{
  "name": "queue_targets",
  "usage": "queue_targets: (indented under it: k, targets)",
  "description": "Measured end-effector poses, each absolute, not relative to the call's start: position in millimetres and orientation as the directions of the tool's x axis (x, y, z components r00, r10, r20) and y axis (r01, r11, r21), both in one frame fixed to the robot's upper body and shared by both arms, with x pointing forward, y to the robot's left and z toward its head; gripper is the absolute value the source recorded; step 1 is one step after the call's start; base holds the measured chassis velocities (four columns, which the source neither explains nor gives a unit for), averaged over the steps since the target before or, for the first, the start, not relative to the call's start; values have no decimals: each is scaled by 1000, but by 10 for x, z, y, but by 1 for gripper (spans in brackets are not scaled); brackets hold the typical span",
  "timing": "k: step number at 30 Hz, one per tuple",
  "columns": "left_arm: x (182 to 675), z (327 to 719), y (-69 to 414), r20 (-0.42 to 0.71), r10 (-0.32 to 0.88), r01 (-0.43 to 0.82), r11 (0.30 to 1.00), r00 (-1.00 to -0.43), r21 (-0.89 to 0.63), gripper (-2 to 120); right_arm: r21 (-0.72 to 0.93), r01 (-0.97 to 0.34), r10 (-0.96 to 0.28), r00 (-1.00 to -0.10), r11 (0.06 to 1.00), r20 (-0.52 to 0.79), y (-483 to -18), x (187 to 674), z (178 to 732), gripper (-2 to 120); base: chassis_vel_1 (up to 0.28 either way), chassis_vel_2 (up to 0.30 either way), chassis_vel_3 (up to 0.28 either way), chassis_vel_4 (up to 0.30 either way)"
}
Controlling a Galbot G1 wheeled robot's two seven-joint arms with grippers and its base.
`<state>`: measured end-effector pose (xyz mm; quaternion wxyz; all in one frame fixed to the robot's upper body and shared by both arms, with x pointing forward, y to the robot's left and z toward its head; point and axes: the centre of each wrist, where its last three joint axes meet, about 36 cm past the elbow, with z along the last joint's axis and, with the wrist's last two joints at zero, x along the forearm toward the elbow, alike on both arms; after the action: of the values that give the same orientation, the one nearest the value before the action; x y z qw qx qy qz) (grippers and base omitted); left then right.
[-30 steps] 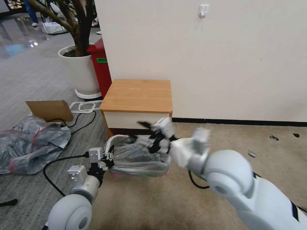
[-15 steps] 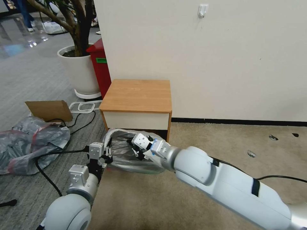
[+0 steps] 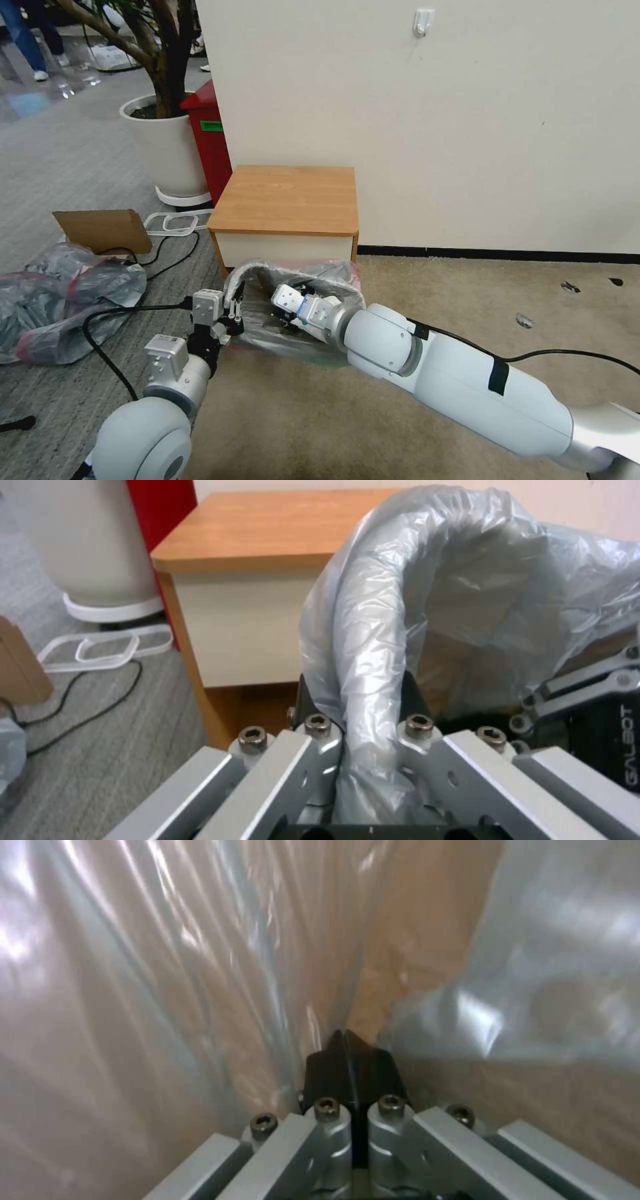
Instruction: Pick up the garbage bag from the table and place it over the trash can.
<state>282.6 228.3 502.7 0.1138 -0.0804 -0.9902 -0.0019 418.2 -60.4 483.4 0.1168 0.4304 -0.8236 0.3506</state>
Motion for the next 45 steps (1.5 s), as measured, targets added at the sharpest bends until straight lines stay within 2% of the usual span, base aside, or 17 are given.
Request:
queue_targets:
  k: [9, 21, 45]
  targets:
    - [2820, 5083, 2270, 219, 166, 167, 986, -962, -15, 5, -490, -785, -593, -613, 379, 522, -592, 4307, 4714, 0, 0, 0, 0, 0]
    - [2828, 5097, 2276, 160, 194, 211, 972, -968, 100, 5, -483, -772, -556, -634, 413, 538, -493, 4469, 4607, 0, 0, 0, 0, 0]
    - [2794, 5171, 2264, 135, 238, 254, 960, -962, 115, 5, -495, -749, -507, -662, 440, 552, -394, 4595, 4424, 0, 0, 0, 0, 0]
